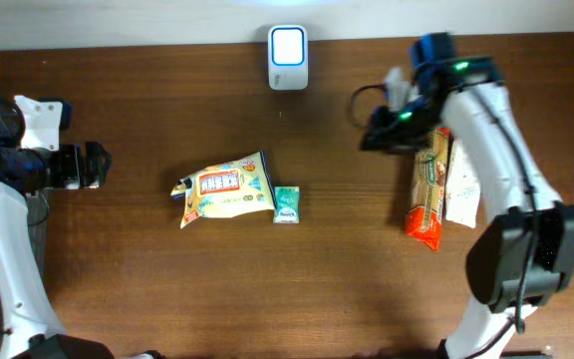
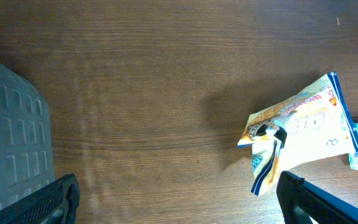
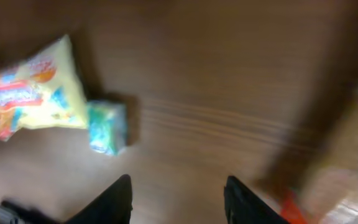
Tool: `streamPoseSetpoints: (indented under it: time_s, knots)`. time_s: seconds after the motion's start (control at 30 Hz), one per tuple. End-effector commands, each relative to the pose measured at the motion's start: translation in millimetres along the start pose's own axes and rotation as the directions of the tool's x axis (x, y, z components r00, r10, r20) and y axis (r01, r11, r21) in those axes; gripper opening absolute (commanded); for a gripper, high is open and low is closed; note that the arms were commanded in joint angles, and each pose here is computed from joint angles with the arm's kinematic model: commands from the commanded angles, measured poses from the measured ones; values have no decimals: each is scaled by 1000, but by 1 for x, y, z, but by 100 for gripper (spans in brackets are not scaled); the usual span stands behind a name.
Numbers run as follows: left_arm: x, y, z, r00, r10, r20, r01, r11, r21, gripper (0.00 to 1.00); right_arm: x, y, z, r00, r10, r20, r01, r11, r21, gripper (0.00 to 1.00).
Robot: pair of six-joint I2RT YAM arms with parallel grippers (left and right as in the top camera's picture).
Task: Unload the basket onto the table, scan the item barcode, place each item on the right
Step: 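Grasp the green-white tissue pack with the right gripper and lift it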
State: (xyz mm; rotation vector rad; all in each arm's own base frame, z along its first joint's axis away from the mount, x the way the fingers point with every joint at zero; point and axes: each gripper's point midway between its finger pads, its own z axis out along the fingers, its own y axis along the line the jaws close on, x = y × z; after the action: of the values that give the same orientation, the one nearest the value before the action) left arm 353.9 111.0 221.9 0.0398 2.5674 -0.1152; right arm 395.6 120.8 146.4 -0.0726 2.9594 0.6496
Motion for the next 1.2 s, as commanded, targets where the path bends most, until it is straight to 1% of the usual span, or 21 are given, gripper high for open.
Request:
streamPoseSetpoints:
  time_s: [0.0,0.2,0.43,0.53,0.6,0.63,0.73,0.93,1.0,1.07,1.17]
  knots:
    - [0,1,0,1000,9,1,-9,1000,2,99,24,47,45,998,-31,-60,24,993,-113,41]
    - [0,1,0,1000,9,1,-9,1000,1,99,52,69,120,998,14,-60,-22,990,-137,41]
    - [0,1,0,1000,10,1,-10,1000,2,99,77,69,159,997,64,-48,-69,991,-110,40]
    - [0,1,0,1000,9,1,-9,1000,2,99,79,64,162,996,74,-47,-78,992,-95,34]
    - [0,1,0,1000,10,1,-10,1000,2,99,77,61,162,997,75,-36,-78,994,-77,32]
    - [0,1,0,1000,9,1,-9,1000,2,99,76,56,162,996,80,-30,-82,995,-53,28]
    - [0,1,0,1000,10,1,-10,1000,2,99,77,47,162,993,115,-25,-116,993,-12,27]
    - [0,1,0,1000,9,1,-9,1000,2,99,75,45,161,992,124,-23,-124,992,-15,27]
    - [0,1,0,1000,9,0,-9,1000,1,99,75,53,160,994,104,-34,-106,993,-58,27]
    - [0,1,0,1000,9,1,-9,1000,2,99,74,67,159,998,53,-39,-58,990,-132,27]
    - [0,1,0,1000,9,1,-9,1000,1,99,75,76,161,999,24,-36,-29,987,-156,27]
